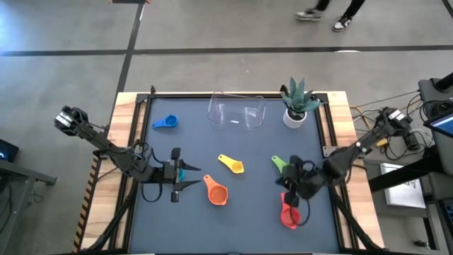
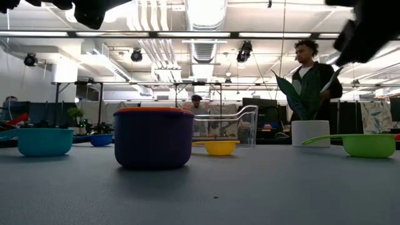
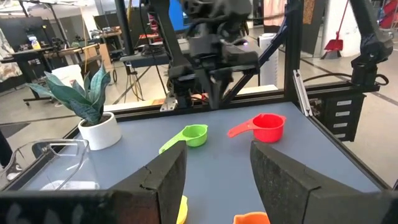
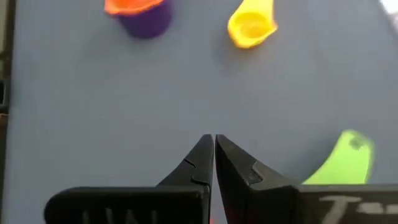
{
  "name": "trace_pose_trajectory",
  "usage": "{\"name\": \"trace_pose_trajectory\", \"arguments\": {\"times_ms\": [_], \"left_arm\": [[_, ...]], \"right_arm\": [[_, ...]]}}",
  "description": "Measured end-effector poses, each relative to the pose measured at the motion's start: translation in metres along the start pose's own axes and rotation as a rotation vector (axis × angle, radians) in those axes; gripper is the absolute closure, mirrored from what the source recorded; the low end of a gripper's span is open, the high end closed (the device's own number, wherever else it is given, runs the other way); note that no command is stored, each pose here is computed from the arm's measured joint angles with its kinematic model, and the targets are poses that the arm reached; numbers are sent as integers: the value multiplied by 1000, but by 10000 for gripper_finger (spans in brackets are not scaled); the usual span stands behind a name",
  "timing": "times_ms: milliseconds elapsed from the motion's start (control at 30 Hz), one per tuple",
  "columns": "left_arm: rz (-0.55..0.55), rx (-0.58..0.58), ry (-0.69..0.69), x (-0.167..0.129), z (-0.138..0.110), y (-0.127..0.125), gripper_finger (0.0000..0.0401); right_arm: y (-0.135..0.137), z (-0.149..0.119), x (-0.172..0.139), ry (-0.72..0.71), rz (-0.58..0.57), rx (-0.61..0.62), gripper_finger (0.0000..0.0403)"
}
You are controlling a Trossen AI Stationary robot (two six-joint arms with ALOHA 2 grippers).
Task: Nest measuring cups in basket
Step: Stack the red measuring cup on top of the orange measuring cup
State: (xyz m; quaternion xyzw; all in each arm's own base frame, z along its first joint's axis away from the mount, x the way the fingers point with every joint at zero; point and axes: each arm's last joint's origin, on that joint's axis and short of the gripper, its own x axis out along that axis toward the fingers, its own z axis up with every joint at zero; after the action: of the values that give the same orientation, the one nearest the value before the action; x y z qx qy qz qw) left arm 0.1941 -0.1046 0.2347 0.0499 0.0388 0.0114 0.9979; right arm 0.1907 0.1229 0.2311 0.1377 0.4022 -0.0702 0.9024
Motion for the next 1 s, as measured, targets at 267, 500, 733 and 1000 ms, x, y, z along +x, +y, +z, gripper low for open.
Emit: {"name": "trace_pose_trajectory", "arguments": {"times_ms": [267,500,733,1000], "left_arm": [[2,-1,7,1,-1,0,239],[2,-4,3,1,-1,0,239],[2,-5,2,1,-1,0,239],[2,-5,2,1,-1,0,239]], "right_arm": [[38,-38,2,16,3,113,394],[48,-57,-11,20,51,145,394],[47,-63,-10,128,43,224,393],[45,-69,-8,207,27,222,382]]}}
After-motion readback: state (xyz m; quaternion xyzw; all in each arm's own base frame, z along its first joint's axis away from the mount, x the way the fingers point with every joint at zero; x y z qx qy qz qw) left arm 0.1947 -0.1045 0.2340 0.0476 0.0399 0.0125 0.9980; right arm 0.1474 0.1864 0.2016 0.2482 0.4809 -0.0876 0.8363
